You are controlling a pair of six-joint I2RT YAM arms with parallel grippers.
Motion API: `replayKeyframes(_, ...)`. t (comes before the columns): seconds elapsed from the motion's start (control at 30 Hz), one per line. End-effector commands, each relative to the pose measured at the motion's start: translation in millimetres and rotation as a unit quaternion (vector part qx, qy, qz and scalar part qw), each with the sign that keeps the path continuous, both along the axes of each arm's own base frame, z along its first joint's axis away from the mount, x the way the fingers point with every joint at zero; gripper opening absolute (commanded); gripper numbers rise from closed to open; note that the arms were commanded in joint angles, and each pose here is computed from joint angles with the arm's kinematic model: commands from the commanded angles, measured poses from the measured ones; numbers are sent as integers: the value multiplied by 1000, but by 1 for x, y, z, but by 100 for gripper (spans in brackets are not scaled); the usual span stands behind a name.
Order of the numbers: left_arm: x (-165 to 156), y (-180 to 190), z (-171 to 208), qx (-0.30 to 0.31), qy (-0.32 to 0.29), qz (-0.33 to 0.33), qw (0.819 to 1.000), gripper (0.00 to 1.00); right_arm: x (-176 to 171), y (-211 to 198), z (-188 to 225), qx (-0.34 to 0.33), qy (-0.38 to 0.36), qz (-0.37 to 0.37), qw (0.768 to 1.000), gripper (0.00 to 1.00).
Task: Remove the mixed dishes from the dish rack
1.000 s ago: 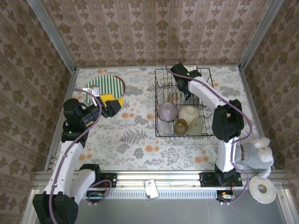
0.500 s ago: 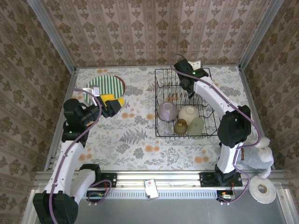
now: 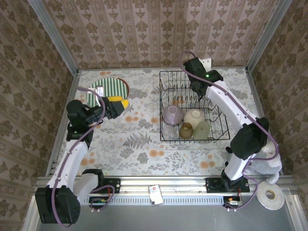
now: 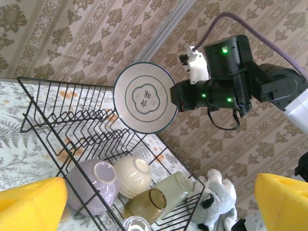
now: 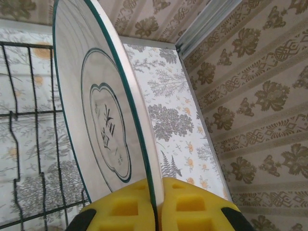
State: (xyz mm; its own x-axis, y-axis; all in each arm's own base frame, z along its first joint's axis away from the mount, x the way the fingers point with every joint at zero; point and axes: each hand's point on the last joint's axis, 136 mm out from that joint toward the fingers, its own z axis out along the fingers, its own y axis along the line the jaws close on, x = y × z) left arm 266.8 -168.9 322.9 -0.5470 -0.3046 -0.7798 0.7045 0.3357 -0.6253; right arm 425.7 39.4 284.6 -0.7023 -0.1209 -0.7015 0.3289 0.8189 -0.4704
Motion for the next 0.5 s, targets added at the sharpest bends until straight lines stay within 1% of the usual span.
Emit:
replayKeyframes(0.0, -2, -1, 7, -21, -1, -20, 1000, 100, -12, 5, 24, 24, -27, 23, 999, 0)
replayKeyframes(0.17, 9, -5, -5, -36, 48, -27, 998, 100, -25, 11, 38, 57, -31, 54, 996, 0)
replayKeyframes(0.23, 13, -5, -9, -32, 56, -13, 998, 100, -31, 16, 44, 76, -33, 71, 994, 0)
replayKeyframes(0.37, 12, -9, -11, -11, 43, 11, 999, 100, -43, 27, 51, 124, -36, 109, 986, 0)
replayKeyframes(0.47, 12, -14, -16, 10, 38, 33, 999, 100, -51, 42, 52, 171, -35, 151, 973, 0)
